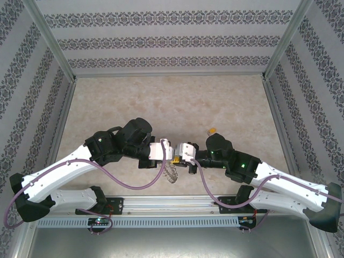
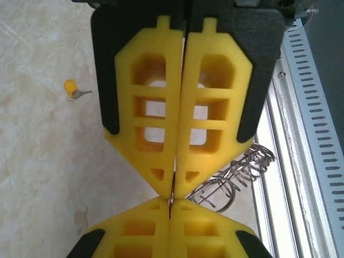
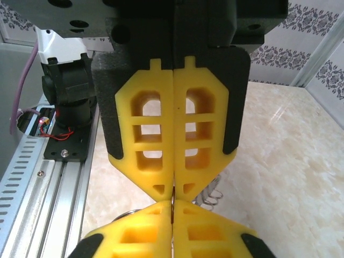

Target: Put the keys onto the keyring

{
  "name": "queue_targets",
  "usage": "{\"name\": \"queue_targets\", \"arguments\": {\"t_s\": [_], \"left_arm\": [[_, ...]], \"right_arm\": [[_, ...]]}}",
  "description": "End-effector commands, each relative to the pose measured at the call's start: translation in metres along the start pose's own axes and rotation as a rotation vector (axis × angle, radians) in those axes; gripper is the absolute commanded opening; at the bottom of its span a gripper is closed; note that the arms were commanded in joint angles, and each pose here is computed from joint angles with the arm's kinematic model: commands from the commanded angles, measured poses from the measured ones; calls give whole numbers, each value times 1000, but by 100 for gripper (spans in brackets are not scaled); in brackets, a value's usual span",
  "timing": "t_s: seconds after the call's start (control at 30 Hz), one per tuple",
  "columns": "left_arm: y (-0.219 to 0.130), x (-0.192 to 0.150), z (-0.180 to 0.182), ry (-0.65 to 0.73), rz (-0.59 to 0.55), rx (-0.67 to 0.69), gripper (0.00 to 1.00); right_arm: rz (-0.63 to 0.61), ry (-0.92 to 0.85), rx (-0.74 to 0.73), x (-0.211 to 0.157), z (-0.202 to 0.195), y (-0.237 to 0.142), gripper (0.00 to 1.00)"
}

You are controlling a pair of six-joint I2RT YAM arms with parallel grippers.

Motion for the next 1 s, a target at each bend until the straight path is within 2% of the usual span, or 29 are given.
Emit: {"name": "queue_targets", "arguments": {"t_s": [0.0,0.17,0.37,0.77,0.97], "left_arm": [[-9,17,5,38,-101,55,0],[-8,17,5,39,-103,59,0],[-9,17,5,39,-104,60,0],[-11,17,5,43,-99,63,0],[-11,17,5,47,-94,64,0]], "right_arm": [[7,-9,46,-4,6,-1,2],[7,-10,62,-5,7,-1,0],[17,-5,48,-8,5,0,18],[55,5,-13,-12,-3,6,15],[34,10,-57,-11,-7,2,20]]}}
Point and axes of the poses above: each hand's point on the last joint's axis, 136 mm out from that joint toward the fingers, its own y axis out along the fingers, its own z axis along the line the jaws close on, x = y × z, the point moved 7 cm from there along -y, back along the fingers, and after that the axes turned 14 degrees about y, right-handed, at the moved point
